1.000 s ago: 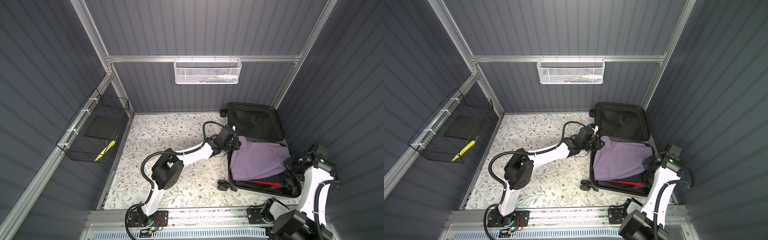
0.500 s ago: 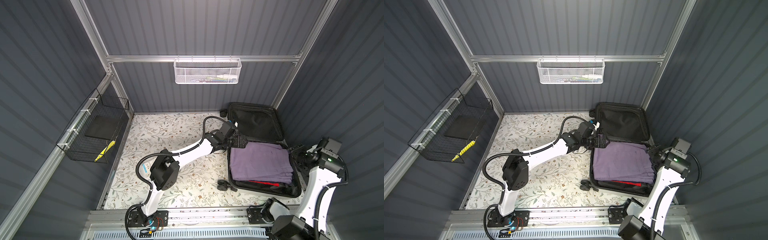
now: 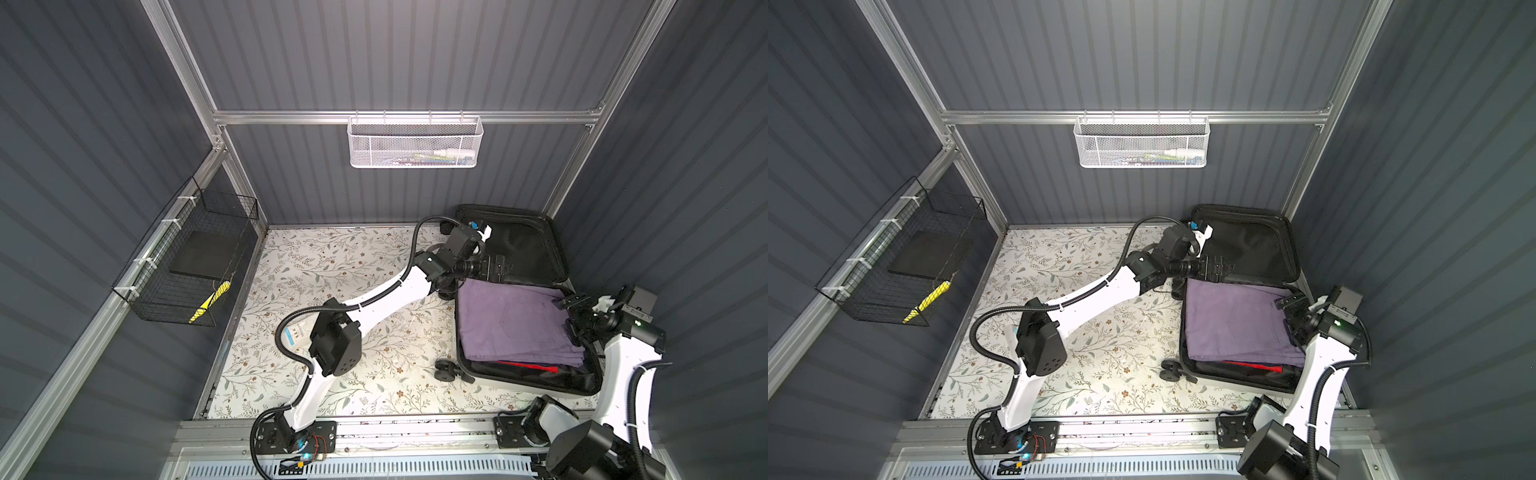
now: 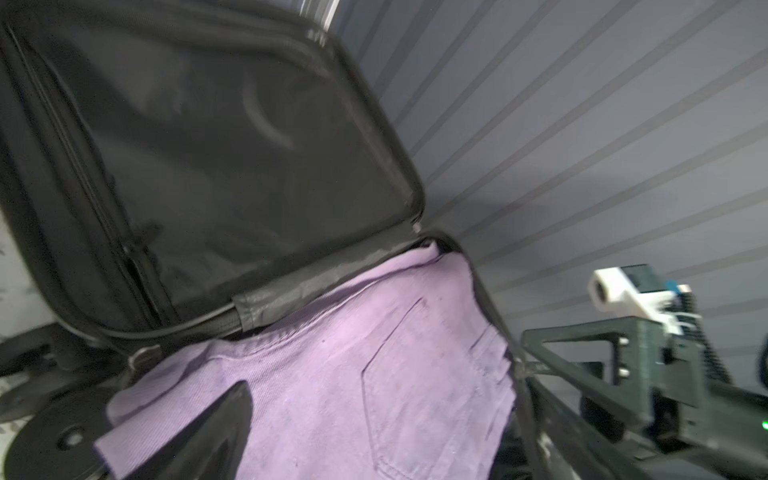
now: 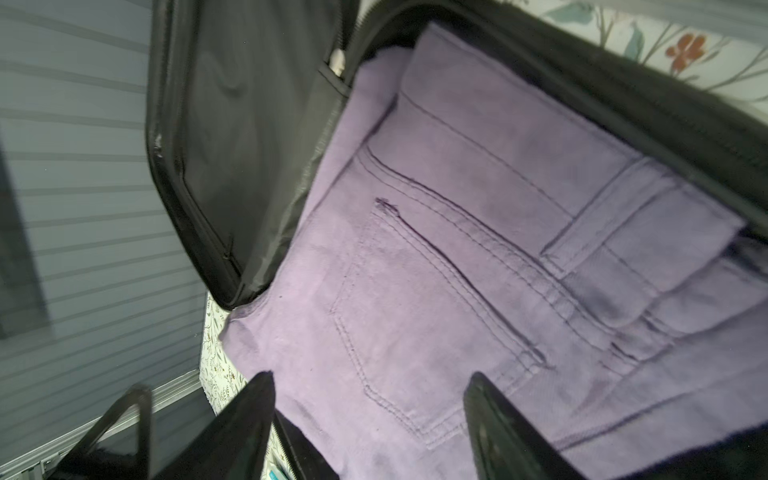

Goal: Pack the luggage
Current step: 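Lower the purple jeans onto the black T-shirt in the suitcase, then open both grippers and release the jeans inside the suitcase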

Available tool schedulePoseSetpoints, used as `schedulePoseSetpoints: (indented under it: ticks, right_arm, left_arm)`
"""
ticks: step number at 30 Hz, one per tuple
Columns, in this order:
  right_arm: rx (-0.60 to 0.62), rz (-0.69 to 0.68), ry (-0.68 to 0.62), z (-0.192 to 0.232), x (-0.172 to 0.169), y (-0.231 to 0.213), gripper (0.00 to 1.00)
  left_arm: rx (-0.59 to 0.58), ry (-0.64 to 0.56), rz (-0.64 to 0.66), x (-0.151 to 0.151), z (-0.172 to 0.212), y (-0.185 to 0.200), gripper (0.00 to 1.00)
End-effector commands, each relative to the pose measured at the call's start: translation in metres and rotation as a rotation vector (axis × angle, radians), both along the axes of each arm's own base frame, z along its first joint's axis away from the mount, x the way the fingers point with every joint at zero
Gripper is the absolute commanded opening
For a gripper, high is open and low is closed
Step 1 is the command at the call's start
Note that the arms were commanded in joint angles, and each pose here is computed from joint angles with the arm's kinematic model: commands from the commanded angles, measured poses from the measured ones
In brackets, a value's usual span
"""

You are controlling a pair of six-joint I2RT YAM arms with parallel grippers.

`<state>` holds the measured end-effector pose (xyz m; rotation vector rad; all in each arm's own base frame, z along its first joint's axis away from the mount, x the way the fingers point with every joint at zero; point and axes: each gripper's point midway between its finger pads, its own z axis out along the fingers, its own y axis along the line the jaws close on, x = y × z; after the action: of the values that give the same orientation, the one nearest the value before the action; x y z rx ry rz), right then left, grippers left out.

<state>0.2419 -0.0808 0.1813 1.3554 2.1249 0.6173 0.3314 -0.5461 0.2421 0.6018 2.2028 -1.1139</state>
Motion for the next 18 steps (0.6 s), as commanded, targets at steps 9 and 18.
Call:
schedulePoseSetpoints:
  ticks: [9,18]
  right_arm:
    - [0.052,-0.054,0.074,-0.055,-0.007,0.000,0.76]
    - [0.044,-0.034,0.045,-0.048,-0.004,0.002,0.79]
  left_arm:
    - [0.203,0.135,0.037,0.000,-0.100,0.012,1.00]
    - [0.214,-0.057,0.017,-0.006,-0.018,0.045,1.00]
